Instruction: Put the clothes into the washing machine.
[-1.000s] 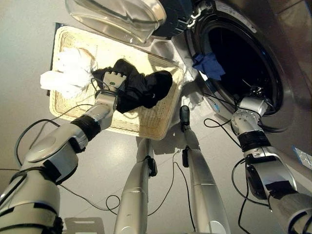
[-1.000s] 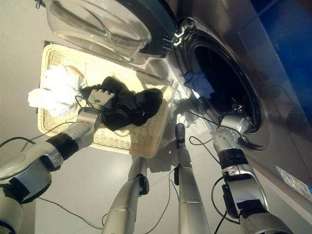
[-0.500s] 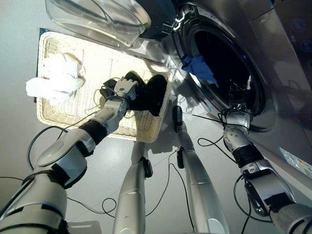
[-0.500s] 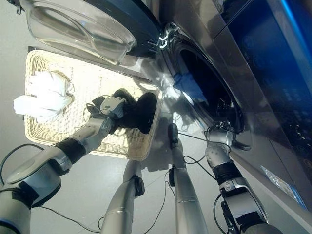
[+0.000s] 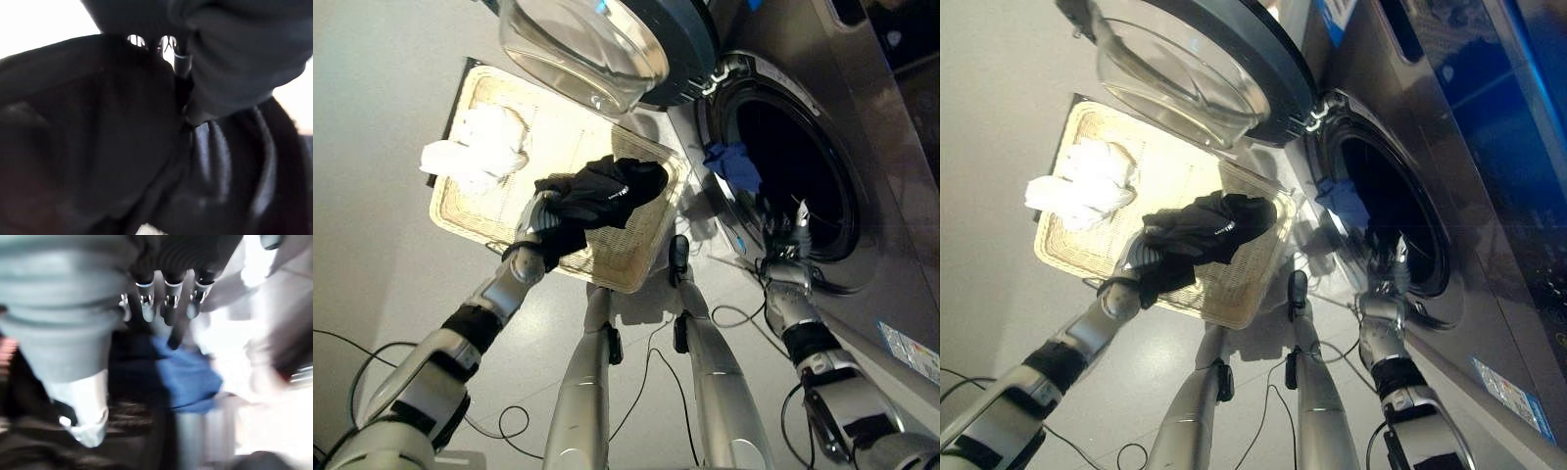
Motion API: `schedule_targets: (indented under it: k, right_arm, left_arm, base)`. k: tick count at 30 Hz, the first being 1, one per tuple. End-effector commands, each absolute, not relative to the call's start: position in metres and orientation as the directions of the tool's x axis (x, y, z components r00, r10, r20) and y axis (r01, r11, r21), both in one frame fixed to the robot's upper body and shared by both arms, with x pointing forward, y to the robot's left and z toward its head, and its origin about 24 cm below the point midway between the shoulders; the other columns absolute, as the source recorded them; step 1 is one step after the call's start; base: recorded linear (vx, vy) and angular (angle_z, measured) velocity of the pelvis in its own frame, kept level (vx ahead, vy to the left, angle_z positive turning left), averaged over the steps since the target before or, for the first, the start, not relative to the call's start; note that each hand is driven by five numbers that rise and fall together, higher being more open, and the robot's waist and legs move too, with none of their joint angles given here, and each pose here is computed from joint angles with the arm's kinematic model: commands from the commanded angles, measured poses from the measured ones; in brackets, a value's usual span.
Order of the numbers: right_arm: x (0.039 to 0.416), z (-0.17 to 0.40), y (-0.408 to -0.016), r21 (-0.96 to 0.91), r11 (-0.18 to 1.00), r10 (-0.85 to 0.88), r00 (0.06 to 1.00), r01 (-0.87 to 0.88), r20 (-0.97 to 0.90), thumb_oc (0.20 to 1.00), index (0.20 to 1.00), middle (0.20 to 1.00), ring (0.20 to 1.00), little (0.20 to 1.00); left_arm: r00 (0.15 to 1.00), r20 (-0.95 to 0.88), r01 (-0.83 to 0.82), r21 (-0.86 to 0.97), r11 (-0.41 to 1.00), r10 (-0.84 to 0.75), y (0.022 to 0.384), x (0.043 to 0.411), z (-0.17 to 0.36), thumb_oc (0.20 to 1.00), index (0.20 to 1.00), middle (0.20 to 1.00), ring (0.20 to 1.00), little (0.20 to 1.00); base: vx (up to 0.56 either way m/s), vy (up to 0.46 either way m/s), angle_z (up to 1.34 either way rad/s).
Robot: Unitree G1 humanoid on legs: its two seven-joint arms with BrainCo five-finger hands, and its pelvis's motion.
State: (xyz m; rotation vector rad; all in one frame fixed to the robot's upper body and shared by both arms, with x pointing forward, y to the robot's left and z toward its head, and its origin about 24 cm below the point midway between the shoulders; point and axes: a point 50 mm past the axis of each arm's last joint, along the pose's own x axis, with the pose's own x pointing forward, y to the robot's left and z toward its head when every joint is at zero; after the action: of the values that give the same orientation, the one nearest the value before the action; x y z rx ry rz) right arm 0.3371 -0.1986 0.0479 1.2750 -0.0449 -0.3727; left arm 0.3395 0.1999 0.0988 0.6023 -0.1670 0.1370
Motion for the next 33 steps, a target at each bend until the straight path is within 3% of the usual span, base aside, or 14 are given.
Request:
schedule_targets:
  k: [1, 2, 3, 5, 8, 9, 10, 13, 17, 24, 30, 33]
  right_arm:
    - [0.323, 0.057, -0.178, 0.811, 0.555, -0.238, 0.97, 0.185, -0.059, 1.0, 1.0, 1.0, 1.0, 1.0]
    - [0.323, 0.057, -0.178, 0.811, 0.555, -0.238, 0.97, 0.185, -0.059, 1.0, 1.0, 1.0, 1.0, 1.0]
    - [0.313, 0.054, -0.162, 0.614, 0.783, -0.133, 0.991, 0.097, 0.013, 1.0, 1.0, 1.0, 1.0, 1.0]
    - [0.31, 0.061, -0.153, 0.451, 0.892, -0.055, 0.996, 0.016, 0.075, 1.0, 1.0, 1.0, 1.0, 1.0]
    - [0.31, 0.061, -0.153, 0.451, 0.892, -0.055, 0.996, 0.016, 0.075, 1.0, 1.0, 1.0, 1.0, 1.0]
    - [0.308, 0.064, -0.149, 0.341, 0.94, -0.004, 0.995, -0.032, 0.104, 1.0, 1.0, 1.0, 1.0, 1.0]
    - [0.309, 0.081, -0.143, -0.045, 0.985, 0.172, 0.968, -0.166, 0.183, 1.0, 1.0, 1.0, 1.0, 1.0]
    - [0.315, 0.107, -0.135, -0.315, 0.924, 0.301, 0.921, -0.217, 0.247, 1.0, 1.0, 1.0, 1.0, 1.0]
    - [0.321, 0.128, -0.126, -0.452, 0.848, 0.42, 0.87, -0.276, 0.257, 1.0, 1.0, 1.0, 1.0, 1.0]
    - [0.325, 0.144, -0.116, -0.576, 0.754, 0.522, 0.821, -0.316, 0.231, 1.0, 1.0, 1.0, 1.0, 1.0]
    - [0.326, 0.147, -0.11, -0.661, 0.69, 0.551, 0.806, -0.295, 0.215, 1.0, 1.0, 1.0, 1.0, 1.0]
    - [0.327, 0.146, -0.108, -0.765, 0.589, 0.584, 0.792, -0.261, 0.179, 1.0, 1.0, 1.0, 1.0, 1.0]
  left_arm:
    - [0.928, 0.372, -0.146, 0.336, 0.93, 0.011, 0.177, 0.328, 0.125, 0.2, 0.2, 0.2, 0.2, 0.2]
    - [0.928, 0.372, -0.146, 0.336, 0.93, 0.011, 0.177, 0.328, 0.125, 0.2, 0.2, 0.2, 0.2, 0.2]
    - [0.923, 0.382, -0.063, 0.295, 0.954, -0.057, 0.168, 0.314, 0.118, 0.2, 0.2, 0.2, 0.2, 0.2]
    - [0.917, 0.379, 0.01, 0.295, 0.955, -0.127, 0.161, 0.308, 0.119, 0.2, 0.2, 0.2, 0.2, 0.2]
    - [0.917, 0.379, 0.01, 0.295, 0.955, -0.127, 0.161, 0.308, 0.119, 0.2, 0.2, 0.2, 0.2, 0.2]
    - [0.914, 0.373, 0.044, 0.296, 0.954, -0.158, 0.159, 0.304, 0.119, 0.2, 0.2, 0.2, 0.2, 0.2]
    - [0.887, 0.356, 0.188, 0.301, 0.935, -0.293, 0.155, 0.299, 0.124, 0.2, 0.2, 0.2, 0.2, 0.2]
    - [0.829, 0.326, 0.363, 0.306, 0.88, -0.455, 0.145, 0.298, 0.133, 0.2, 0.2, 0.2, 0.2, 0.2]
    - [0.758, 0.286, 0.501, 0.322, 0.804, -0.587, 0.132, 0.299, 0.141, 0.2, 0.2, 0.2, 0.2, 0.2]
    - [0.659, 0.232, 0.637, 0.331, 0.696, -0.715, 0.117, 0.3, 0.15, 0.2, 0.2, 0.2, 0.2, 0.2]
    - [0.517, 0.205, 0.775, 0.3, 0.556, -0.831, 0.101, 0.29, 0.156, 0.2, 0.2, 0.2, 0.2, 0.2]
    - [0.452, 0.227, 0.811, 0.297, 0.504, -0.862, 0.096, 0.284, 0.162, 0.2, 0.2, 0.2, 0.2, 0.2]
  base:
    - [-0.04, 0.019, 0.03]
    - [-0.04, 0.049, 0.11]
    - [-0.02, 0.044, 0.13]
    - [-0.03, 0.031, 0.11]
    - [0.0, 0.004, 0.04]
    - [-0.01, 0.021, 0.08]
    - [-0.02, 0.029, 0.08]
    - [0.0, 0.005, 0.05]
    - [0.0, 0.0, 0.02]
    - [0.01, -0.005, 0.04]
    - [0.0, 0.0, 0.0]
    - [0.0, 0.0, 0.0]
